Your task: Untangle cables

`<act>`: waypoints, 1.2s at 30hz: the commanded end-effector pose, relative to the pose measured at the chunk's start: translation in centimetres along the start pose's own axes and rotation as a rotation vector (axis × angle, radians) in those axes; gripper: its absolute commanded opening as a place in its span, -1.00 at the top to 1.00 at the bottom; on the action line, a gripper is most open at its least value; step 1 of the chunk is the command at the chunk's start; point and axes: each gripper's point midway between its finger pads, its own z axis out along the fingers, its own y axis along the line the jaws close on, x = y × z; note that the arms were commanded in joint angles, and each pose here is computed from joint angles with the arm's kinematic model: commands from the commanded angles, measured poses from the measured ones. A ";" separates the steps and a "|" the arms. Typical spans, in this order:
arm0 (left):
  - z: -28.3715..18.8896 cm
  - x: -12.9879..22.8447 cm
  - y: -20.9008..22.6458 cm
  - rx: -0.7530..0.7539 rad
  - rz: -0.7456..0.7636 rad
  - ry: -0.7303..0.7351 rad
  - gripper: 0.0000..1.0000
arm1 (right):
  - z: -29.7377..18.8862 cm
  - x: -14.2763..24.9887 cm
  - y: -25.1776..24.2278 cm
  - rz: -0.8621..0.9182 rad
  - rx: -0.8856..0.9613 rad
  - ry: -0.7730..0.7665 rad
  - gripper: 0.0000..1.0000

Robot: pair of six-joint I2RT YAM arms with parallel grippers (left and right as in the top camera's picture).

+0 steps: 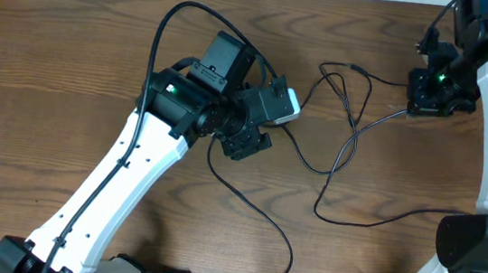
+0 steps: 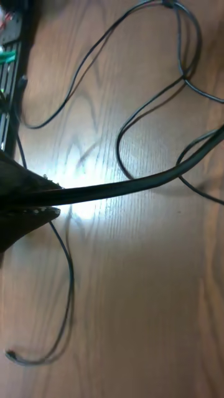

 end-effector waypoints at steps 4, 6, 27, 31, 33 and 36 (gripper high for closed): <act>1.6 0.8 -0.1 0.043 -0.019 0.035 -0.29 | 0.1 -0.3 -2.3 0.340 0.123 -0.096 0.98; 1.8 0.8 0.0 0.043 -0.020 0.036 -0.29 | 0.8 -0.3 -3.5 0.446 0.174 -0.133 0.98; 2.4 0.6 0.4 0.042 -0.018 0.034 -0.29 | 15.4 8.8 -5.8 1.415 0.256 -0.046 0.97; 2.4 0.6 0.4 0.042 -0.018 0.033 -0.29 | 16.7 10.0 -5.5 1.515 0.280 -0.046 0.97; 2.4 0.6 0.4 0.042 -0.019 0.034 -0.29 | 17.2 9.9 -5.4 1.502 0.279 -0.062 0.95; 2.4 0.6 0.4 0.042 -0.019 0.034 -0.29 | 18.0 10.4 -5.6 1.525 0.293 -0.078 0.98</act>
